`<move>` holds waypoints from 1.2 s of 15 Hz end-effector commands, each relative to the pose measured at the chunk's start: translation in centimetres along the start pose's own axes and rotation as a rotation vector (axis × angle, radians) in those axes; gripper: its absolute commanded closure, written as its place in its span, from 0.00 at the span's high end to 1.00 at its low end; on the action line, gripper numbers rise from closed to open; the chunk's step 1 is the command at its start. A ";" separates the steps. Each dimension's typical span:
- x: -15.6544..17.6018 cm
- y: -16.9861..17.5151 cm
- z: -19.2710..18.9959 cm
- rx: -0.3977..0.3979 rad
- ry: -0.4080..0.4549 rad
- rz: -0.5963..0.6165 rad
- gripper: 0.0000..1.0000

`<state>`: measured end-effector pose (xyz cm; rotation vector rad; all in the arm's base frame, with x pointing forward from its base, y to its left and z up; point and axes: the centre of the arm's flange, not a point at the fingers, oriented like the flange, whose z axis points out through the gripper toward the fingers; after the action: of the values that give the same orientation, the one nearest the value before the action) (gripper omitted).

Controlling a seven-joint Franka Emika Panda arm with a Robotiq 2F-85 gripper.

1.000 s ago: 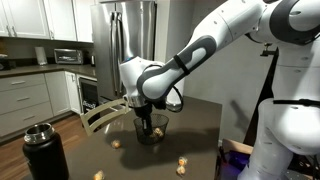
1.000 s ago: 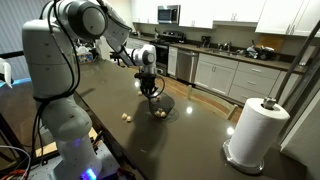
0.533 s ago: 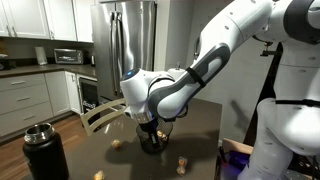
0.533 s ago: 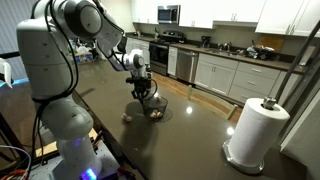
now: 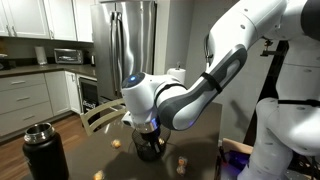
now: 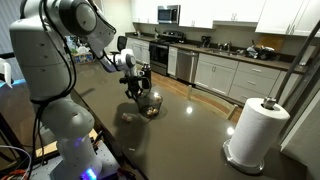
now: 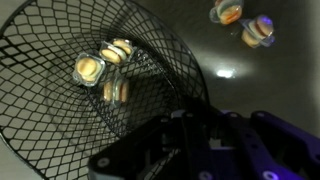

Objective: Move the basket to the center of the table

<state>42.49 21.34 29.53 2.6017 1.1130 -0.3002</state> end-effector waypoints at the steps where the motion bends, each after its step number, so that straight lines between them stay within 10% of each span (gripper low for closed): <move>1: -1.3 -1.3 -0.8 -0.039 0.054 -0.075 0.06; 9: -1.5 -1.4 -1.5 -0.046 0.082 -0.125 0.06; 11: -1.5 -1.3 -1.7 -0.048 0.082 -0.129 0.33; 18: -1.6 -0.5 -2.6 -0.049 0.092 -0.134 0.77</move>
<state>41.10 22.34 31.35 2.5393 1.2777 -0.2093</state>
